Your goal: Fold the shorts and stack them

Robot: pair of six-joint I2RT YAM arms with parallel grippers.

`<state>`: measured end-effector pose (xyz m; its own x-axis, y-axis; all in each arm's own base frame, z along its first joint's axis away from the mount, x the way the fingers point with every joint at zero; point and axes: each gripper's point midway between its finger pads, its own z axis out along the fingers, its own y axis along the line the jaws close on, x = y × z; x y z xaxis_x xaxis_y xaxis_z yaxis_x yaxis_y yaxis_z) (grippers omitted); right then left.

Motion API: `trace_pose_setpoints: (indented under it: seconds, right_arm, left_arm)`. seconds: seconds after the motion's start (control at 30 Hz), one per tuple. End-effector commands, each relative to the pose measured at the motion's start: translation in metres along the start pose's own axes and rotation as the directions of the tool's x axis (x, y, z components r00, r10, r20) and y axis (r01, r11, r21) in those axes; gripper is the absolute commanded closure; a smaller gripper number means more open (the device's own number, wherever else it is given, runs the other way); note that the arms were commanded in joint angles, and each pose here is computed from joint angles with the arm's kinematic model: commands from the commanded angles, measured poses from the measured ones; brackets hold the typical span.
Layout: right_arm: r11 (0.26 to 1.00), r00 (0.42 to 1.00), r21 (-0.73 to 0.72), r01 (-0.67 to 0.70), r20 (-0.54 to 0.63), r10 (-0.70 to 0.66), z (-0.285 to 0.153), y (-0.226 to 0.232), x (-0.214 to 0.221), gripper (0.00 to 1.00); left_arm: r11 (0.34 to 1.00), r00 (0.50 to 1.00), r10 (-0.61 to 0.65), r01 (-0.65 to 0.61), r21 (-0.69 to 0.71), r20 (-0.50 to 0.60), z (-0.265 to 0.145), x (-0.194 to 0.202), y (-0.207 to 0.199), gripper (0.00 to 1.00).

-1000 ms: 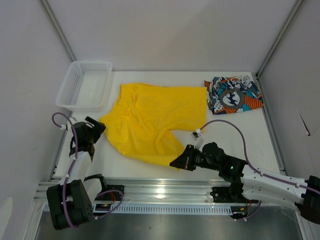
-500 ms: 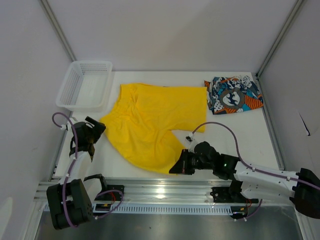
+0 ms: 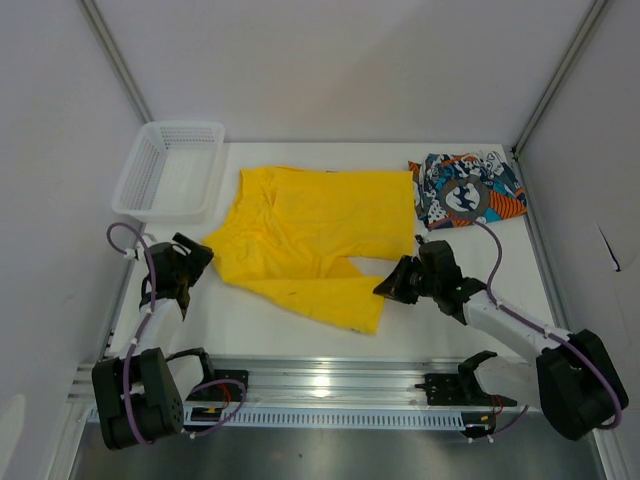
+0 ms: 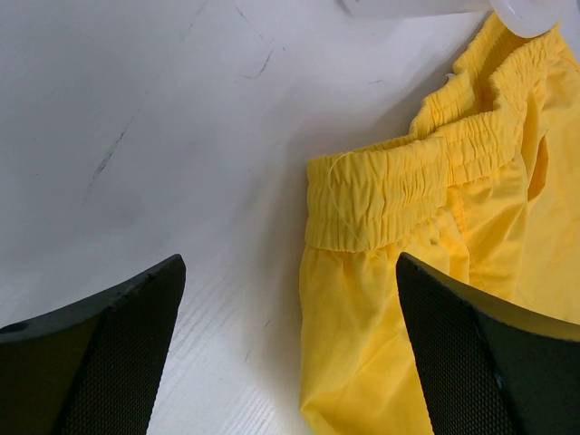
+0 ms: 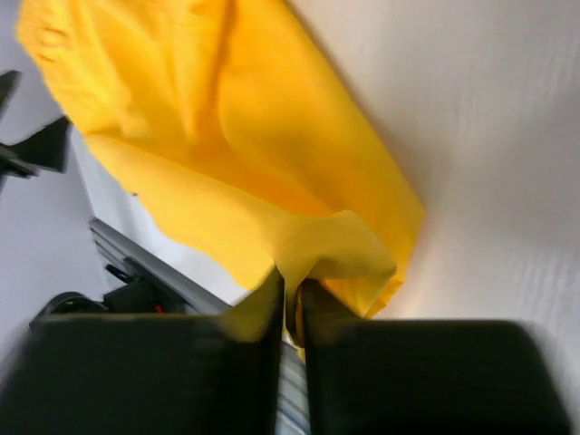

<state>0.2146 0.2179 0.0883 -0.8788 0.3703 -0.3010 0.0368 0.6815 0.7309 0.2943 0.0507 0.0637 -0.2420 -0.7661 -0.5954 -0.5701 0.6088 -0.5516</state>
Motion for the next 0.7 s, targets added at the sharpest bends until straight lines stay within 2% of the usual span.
trace_pose_setpoints:
  seconds: [0.0,0.1,0.43,0.67]
  right_arm:
    - [0.994,0.996,-0.06,0.087,-0.02,-0.089,0.009,0.011,-0.011,0.79]
    - [0.988,0.992,-0.103,0.113,-0.044,-0.118,0.013,0.012,-0.001,0.56]
    - [0.936,0.958,-0.217,0.279,-0.005,-0.287,-0.013,0.015,0.037,0.55]
    - [0.911,0.922,-0.159,0.38,-0.02,-0.388,-0.005,-0.004,0.071,0.53]
  left_arm:
    - [0.998,0.998,-0.023,0.019,0.061,0.06,0.001,-0.025,-0.021,0.01]
    - [0.998,0.998,-0.021,0.018,0.057,0.057,0.002,-0.024,-0.02,0.01]
    - [0.998,0.998,-0.022,0.018,0.059,0.062,0.002,-0.024,-0.02,0.01]
    - [0.998,0.998,-0.021,0.017,0.057,0.062,0.002,-0.024,-0.019,0.01]
